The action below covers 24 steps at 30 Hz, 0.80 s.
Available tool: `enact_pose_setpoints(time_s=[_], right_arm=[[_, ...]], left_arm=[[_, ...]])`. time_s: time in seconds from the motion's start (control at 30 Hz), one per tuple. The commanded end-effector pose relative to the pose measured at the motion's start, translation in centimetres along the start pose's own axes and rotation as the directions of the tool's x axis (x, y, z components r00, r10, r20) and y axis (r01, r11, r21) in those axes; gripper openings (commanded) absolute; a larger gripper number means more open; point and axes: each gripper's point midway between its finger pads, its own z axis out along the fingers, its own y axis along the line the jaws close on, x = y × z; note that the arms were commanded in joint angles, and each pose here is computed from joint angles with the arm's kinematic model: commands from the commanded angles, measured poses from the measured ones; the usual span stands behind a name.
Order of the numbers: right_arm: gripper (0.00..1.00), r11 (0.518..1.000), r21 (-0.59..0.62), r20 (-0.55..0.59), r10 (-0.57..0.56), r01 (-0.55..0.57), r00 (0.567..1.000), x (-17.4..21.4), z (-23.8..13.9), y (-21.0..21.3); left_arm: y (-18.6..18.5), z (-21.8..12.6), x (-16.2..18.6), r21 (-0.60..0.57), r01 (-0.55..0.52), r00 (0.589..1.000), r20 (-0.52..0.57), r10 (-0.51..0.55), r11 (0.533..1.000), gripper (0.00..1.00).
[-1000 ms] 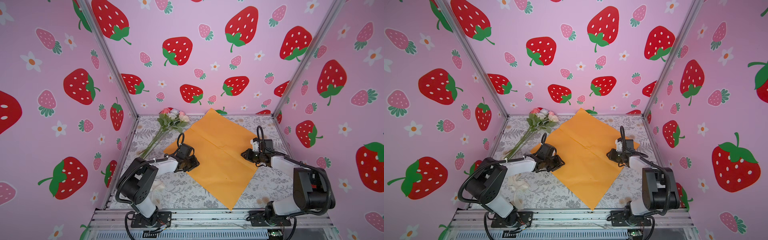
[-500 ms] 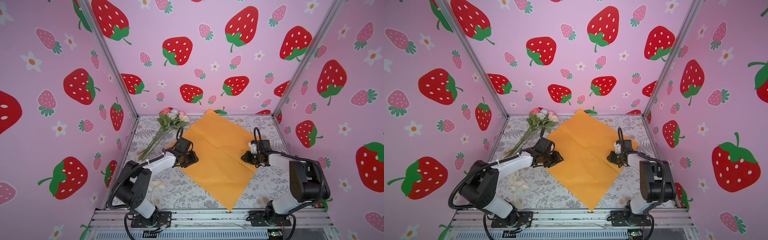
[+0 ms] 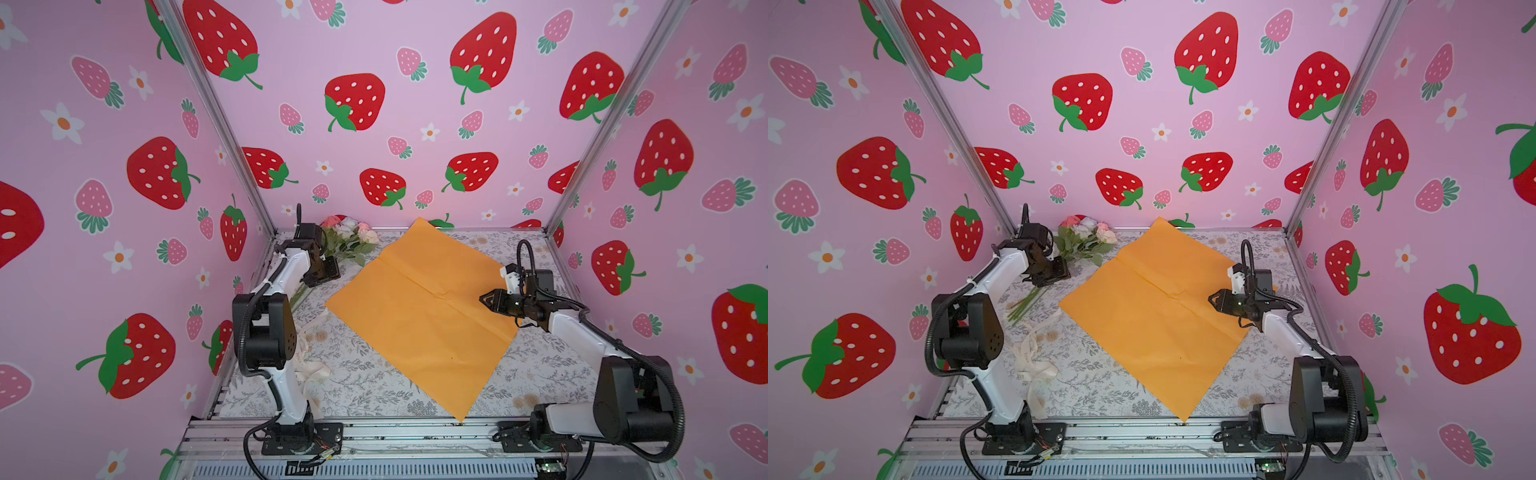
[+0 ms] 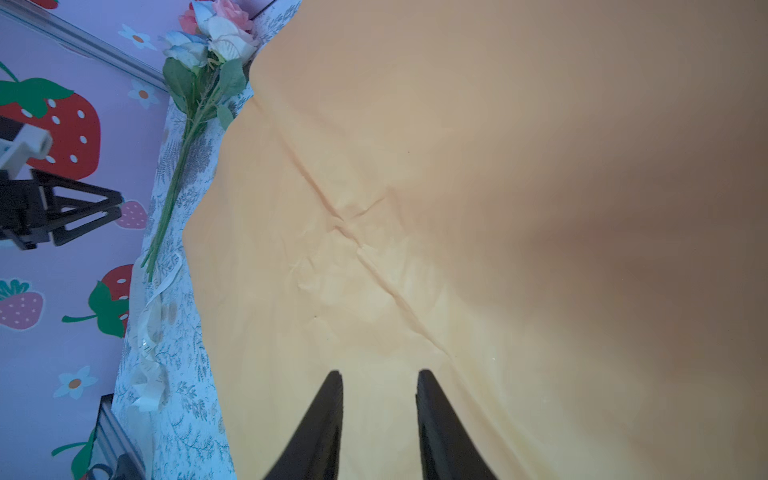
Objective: Tie the bouquet of fake flowers
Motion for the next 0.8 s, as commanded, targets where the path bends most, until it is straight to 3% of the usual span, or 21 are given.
enact_pose_setpoints(time_s=[0.0,0.27,0.7,0.77], right_arm=[[0.34,0.998,-0.061,-0.025,0.02,-0.021,0.999,0.6,0.2,1.3],[0.34,0.998,-0.059,-0.072,0.029,-0.033,0.997,0.6,1.9,0.7],[0.35,0.999,-0.007,-0.128,0.044,-0.045,0.991,1.5,3.3,-1.0],[0.35,0.999,0.004,-0.127,0.047,-0.047,0.991,1.5,3.4,-1.3]], left_arm=[[1.3,0.0,-1.0,-0.05,-0.14,0.989,-0.064,0.137,0.989,0.62],[1.6,3.0,-3.7,-0.024,-0.274,0.953,-0.14,0.268,0.962,0.62],[2.6,6.5,-2.8,-0.018,-0.344,0.917,-0.22,0.332,0.939,0.58],[2.5,6.7,-2.5,-0.005,-0.35,0.911,-0.232,0.34,0.937,0.52]])
